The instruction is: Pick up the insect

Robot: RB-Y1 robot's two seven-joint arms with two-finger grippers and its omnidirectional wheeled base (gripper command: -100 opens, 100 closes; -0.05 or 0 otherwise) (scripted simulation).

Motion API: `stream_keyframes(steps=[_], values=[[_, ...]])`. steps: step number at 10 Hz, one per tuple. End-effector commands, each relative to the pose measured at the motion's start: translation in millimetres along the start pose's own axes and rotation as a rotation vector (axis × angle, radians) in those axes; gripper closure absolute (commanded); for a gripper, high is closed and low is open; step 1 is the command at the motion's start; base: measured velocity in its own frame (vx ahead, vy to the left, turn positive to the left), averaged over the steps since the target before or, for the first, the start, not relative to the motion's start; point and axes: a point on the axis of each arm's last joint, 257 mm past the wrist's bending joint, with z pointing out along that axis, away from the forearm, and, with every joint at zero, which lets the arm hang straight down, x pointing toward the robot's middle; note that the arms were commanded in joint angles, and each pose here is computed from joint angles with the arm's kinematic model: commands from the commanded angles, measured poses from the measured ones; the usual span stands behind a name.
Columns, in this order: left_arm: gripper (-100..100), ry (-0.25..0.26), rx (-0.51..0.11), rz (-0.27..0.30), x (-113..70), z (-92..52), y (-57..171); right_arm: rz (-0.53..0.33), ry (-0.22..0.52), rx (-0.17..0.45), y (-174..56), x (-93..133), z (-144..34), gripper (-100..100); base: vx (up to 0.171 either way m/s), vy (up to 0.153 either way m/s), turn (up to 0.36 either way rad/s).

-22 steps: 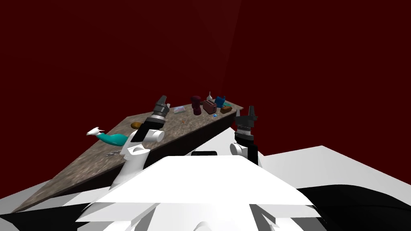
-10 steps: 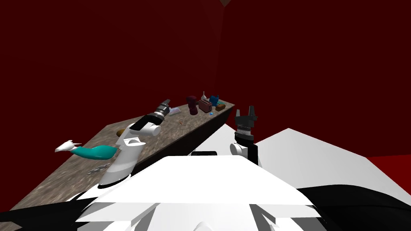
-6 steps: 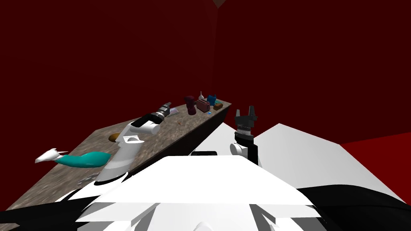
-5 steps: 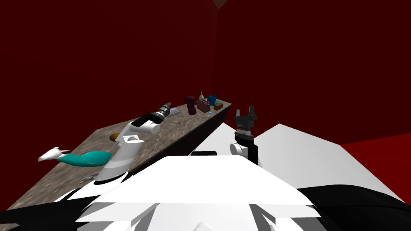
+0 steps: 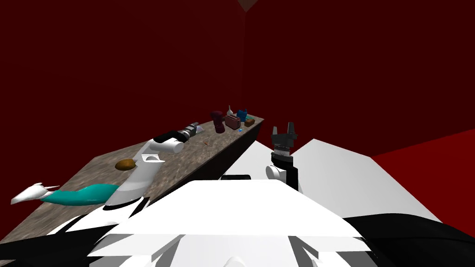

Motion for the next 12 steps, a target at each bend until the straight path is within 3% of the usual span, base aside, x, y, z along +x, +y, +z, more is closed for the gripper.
stream_keyframes(steps=[1, 3, 5, 6, 7, 10, 12], values=[[-100, 0.023, -0.075, -0.002, -0.9, 5.7, 21.4, 0.000, 0.000, 0.000, 0.0, 0.0, 0.0, 0, -0.009, 0.022, -0.189], [-100, 0.047, -0.156, -0.004, -1.3, 8.2, 45.4, 0.000, 0.000, 0.000, 0.0, 0.0, 0.0, 0, -0.015, 0.039, -0.172], [-100, 0.053, -0.189, -0.004, 0.2, 6.7, 53.8, 0.000, 0.000, 0.000, 0.0, 0.0, 0.0, 0, -0.011, 0.031, -0.054], [-100, 0.075, -0.259, -0.008, -0.5, 7.0, 75.5, 0.000, 0.000, 0.000, 0.0, 0.0, 0.0, 0, -0.007, 0.020, -0.186], [-100, 0.077, -0.275, -0.007, 0.2, 5.9, 79.4, 0.000, 0.000, 0.000, 0.0, 0.0, 0.0, 0, -0.010, 0.028, -0.142], [-100, 0.122, -0.426, -0.016, -0.8, -0.5, 125.4, 0.000, 0.000, 0.000, 0.0, 0.0, 0.0, 0, -0.010, 0.036, -0.162], [-100, 0.128, -0.455, -0.016, 0.5, -3.9, 132.1, 0.000, 0.000, 0.000, 0.0, 0.0, 0.0, 0, -0.001, 0.020, -0.047]])
